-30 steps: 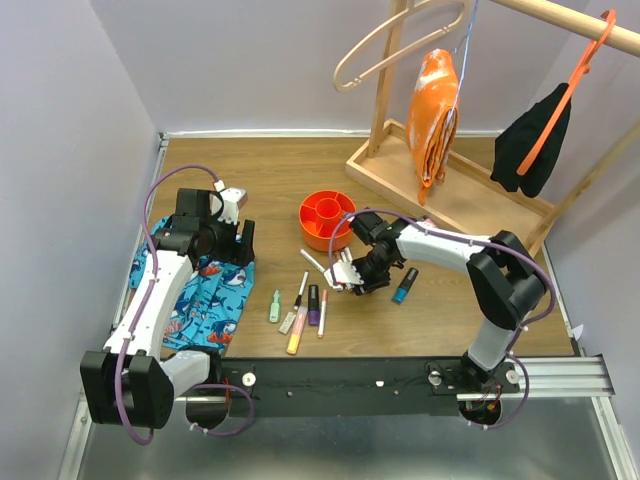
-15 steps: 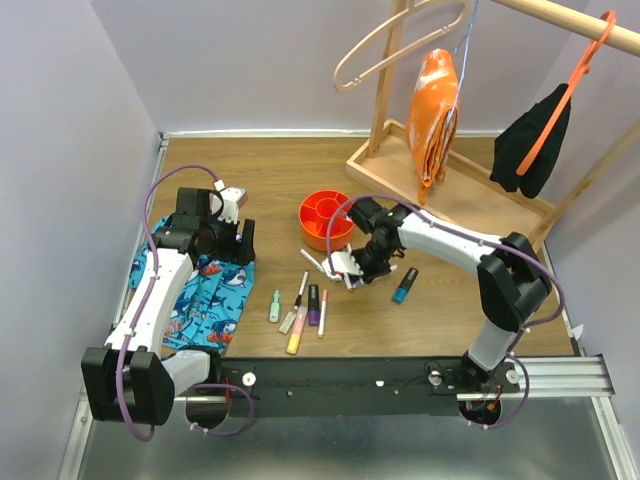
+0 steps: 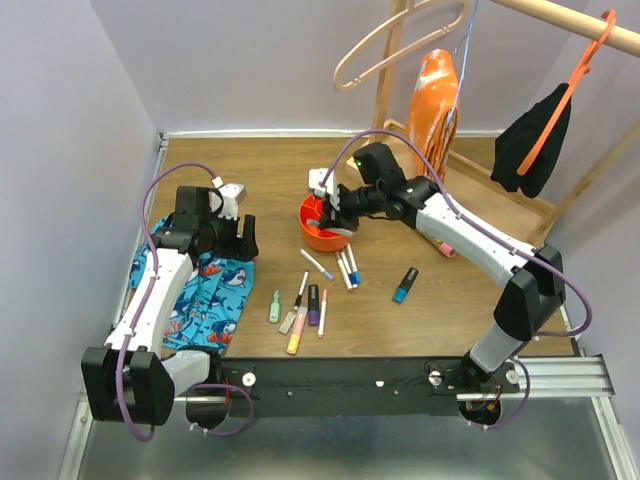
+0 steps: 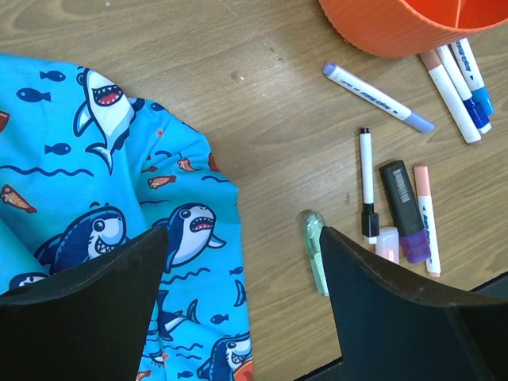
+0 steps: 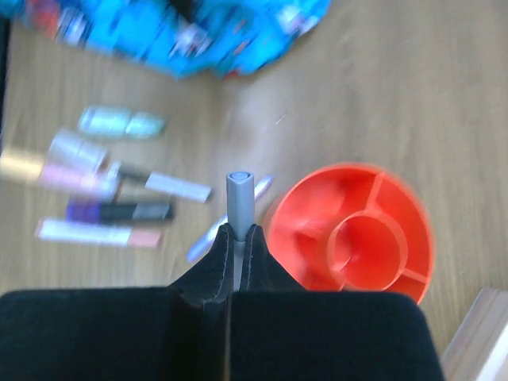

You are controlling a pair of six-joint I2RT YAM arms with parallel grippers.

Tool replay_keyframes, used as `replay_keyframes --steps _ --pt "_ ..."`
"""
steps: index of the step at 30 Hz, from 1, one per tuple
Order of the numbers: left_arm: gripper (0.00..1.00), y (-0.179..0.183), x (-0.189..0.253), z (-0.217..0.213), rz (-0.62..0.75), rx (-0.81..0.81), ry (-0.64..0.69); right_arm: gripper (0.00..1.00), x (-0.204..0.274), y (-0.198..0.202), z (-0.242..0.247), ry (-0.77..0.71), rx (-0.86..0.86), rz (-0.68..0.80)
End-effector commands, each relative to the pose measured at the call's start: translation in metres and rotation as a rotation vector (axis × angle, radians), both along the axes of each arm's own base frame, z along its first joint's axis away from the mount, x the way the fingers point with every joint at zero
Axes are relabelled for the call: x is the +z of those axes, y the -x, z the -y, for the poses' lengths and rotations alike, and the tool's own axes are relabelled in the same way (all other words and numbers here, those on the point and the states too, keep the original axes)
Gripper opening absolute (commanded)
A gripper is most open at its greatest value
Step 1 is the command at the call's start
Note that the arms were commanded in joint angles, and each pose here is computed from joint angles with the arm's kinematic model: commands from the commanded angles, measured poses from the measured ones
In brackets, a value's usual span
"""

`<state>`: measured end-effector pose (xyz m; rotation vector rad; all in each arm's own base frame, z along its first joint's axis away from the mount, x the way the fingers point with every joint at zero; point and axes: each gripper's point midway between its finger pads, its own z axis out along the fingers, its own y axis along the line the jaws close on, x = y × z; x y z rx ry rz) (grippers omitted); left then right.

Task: Sort the stationery into containers
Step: Place the pen in the storage box.

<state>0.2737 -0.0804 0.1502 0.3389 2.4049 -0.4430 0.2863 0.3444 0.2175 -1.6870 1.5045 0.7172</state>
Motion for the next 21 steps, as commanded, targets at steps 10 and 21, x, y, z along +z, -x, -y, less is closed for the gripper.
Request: replay_keyframes --steps 10,21 --pt "0.86 0.001 -0.003 0.003 -0.031 -0.008 0.033 0.01 0.080 -0.121 -0.046 -0.628 -0.409 0.035" --pt "0.86 -0.008 -0.005 -0.003 -0.057 -0.004 0.040 0.01 0.035 -0.161 -0.045 -0.664 -0.447 0.061"
